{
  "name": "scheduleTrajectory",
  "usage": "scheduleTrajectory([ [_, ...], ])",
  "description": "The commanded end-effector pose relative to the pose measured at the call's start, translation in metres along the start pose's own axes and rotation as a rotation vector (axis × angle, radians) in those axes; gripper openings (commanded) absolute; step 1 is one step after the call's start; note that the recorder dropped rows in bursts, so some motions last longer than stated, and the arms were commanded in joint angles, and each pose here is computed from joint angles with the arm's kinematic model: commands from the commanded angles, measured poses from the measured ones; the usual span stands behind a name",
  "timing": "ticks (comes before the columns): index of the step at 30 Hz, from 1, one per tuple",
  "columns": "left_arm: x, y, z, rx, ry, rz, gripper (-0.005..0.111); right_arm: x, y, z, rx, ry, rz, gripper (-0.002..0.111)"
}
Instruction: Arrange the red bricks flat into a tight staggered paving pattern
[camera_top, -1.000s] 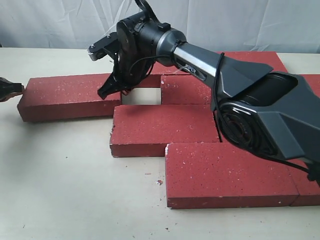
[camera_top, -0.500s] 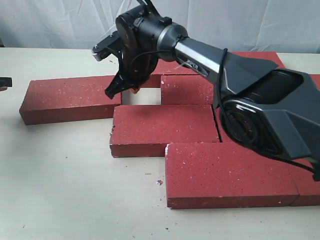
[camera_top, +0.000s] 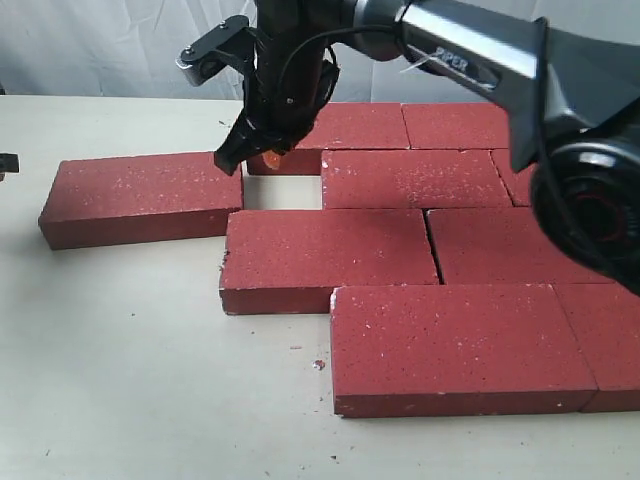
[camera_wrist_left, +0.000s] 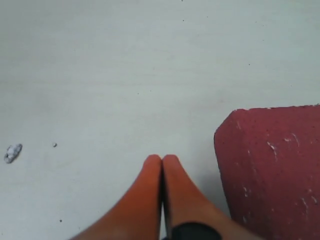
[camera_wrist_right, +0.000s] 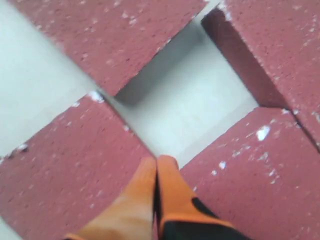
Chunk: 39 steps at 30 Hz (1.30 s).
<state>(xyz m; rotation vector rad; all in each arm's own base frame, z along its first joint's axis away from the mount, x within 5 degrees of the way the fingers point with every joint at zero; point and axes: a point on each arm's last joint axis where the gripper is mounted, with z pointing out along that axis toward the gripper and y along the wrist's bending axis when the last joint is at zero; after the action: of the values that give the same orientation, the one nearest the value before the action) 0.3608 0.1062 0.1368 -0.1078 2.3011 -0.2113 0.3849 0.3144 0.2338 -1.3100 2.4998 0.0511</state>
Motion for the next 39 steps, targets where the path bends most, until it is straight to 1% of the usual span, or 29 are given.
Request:
scheduleTrajectory([
  [1, -0.002, 0.001, 0.009, 0.009, -0.007, 0.010, 0.000, 0.029, 0.011, -0.028, -0.072, 0.043, -0.046, -0.001],
  [4, -0.001, 0.000, 0.015, 0.021, 0.002, -0.018, 0.000, 0.049, 0.017, -0.038, -0.061, -0.008, -0.064, -0.001],
  [5, -0.001, -0.003, 0.019, 0.015, 0.008, -0.010, 0.000, 0.059, 0.019, -0.043, -0.050, -0.038, -0.079, -0.001],
  [7, -0.007, -0.003, 0.024, -0.053, 0.018, 0.013, 0.000, 0.074, 0.024, -0.046, -0.040, -0.074, -0.084, -0.001],
  [8, -0.012, -0.004, 0.026, -0.099, 0.017, 0.009, 0.000, 0.084, 0.026, -0.054, -0.027, -0.100, -0.085, -0.001],
  [10, -0.022, -0.008, 0.028, -0.160, 0.008, 0.010, 0.000, 0.102, 0.030, -0.058, -0.002, -0.129, -0.103, -0.001],
  [13, -0.034, -0.022, 0.033, -0.189, -0.010, 0.038, 0.000, 0.124, 0.033, -0.066, 0.057, -0.164, -0.175, -0.001],
  [14, -0.036, -0.028, 0.035, -0.200, -0.010, 0.049, 0.000, 0.130, 0.033, -0.067, 0.092, -0.177, -0.239, -0.001],
  [17, -0.033, -0.041, 0.042, -0.251, 0.018, 0.083, 0.000, 0.135, 0.030, -0.078, 0.159, -0.228, -0.283, -0.001],
  [20, -0.029, -0.044, 0.043, -0.352, 0.052, 0.139, 0.000, 0.133, 0.030, -0.081, 0.162, -0.260, -0.274, -0.001],
  [21, -0.029, -0.044, 0.043, -0.362, 0.055, 0.144, 0.000, 0.132, 0.031, -0.081, 0.160, -0.263, -0.271, -0.001],
  [22, -0.029, -0.044, 0.043, -0.359, 0.057, 0.160, 0.000, 0.132, 0.030, -0.081, 0.162, -0.266, -0.272, -0.001],
  [27, -0.029, -0.045, 0.043, -0.341, 0.054, 0.162, 0.000, 0.131, 0.031, -0.080, 0.154, -0.274, -0.262, -0.001],
  [30, -0.031, -0.046, 0.043, -0.335, 0.054, 0.203, 0.000, 0.130, 0.031, -0.080, 0.158, -0.285, -0.260, -0.001],
  [32, -0.034, -0.047, 0.044, -0.319, 0.052, 0.256, 0.000, 0.130, 0.031, -0.080, 0.158, -0.287, -0.260, -0.001],
  [34, -0.038, -0.055, 0.044, -0.244, 0.034, 0.336, 0.000, 0.130, 0.031, -0.080, 0.158, -0.287, -0.260, -0.001],
  [35, -0.040, -0.059, 0.043, -0.205, 0.018, 0.348, 0.000, 0.130, 0.031, -0.080, 0.159, -0.289, -0.260, -0.001],
  [39, -0.057, -0.083, 0.027, 0.004, -0.098, 0.346, 0.000, 0.128, 0.030, -0.081, 0.166, -0.307, -0.260, -0.001],
])
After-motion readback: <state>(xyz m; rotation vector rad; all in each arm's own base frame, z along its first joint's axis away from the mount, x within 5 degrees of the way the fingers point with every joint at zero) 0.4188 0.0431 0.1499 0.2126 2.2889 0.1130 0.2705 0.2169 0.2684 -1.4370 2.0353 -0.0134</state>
